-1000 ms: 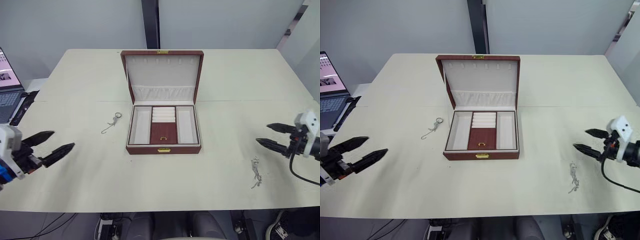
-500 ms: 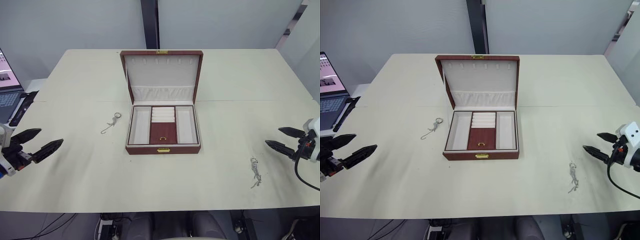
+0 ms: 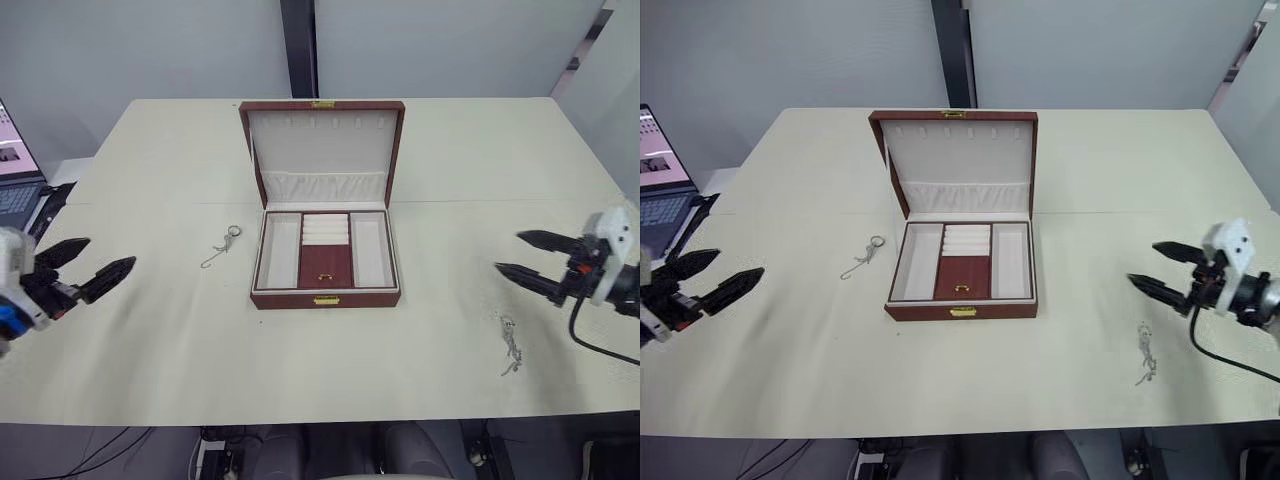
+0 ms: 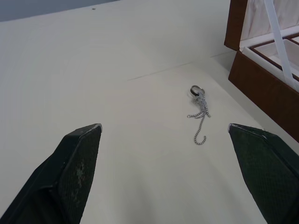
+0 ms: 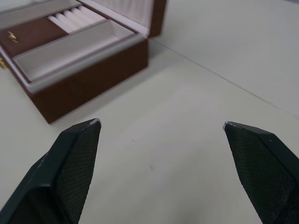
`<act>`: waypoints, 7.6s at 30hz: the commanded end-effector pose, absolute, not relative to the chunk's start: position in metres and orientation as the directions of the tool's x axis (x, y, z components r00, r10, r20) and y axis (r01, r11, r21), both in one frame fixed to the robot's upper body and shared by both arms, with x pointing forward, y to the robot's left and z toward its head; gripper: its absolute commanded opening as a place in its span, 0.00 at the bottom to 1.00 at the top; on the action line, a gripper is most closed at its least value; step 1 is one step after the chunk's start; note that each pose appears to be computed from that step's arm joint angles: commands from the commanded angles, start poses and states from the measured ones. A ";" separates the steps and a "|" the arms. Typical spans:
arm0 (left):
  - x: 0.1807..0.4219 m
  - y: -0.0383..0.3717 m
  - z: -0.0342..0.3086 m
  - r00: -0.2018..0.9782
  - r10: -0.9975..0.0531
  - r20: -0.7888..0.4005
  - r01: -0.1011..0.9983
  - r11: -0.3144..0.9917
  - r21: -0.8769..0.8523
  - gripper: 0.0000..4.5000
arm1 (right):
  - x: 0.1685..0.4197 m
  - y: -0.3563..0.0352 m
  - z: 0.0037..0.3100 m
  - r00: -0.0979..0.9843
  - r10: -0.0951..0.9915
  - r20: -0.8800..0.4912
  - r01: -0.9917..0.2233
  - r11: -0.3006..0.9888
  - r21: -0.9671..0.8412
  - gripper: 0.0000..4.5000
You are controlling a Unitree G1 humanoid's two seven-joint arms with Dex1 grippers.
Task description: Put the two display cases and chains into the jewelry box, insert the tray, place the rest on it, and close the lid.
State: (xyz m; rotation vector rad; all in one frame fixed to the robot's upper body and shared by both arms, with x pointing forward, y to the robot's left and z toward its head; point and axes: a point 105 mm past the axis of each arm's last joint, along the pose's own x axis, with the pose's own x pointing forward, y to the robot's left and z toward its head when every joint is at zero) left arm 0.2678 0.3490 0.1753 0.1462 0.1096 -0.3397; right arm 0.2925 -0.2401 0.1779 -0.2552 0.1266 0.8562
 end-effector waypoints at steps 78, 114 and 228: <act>0.373 0.253 0.138 0.970 -0.220 -0.105 0.227 0.972 0.059 0.01 | 0.285 -0.089 0.241 0.302 0.951 -0.066 -0.915 0.270 -0.300 1.00; 0.333 0.160 0.193 0.659 -0.706 -0.261 0.748 0.651 0.127 0.01 | 0.262 -0.103 0.251 0.398 0.917 -0.037 -0.881 0.371 -0.293 1.00; 0.206 0.143 0.150 0.178 -0.957 -0.229 0.952 0.109 0.286 0.99 | 0.204 -0.258 0.087 0.919 0.329 -0.216 -0.357 0.928 -0.109 1.00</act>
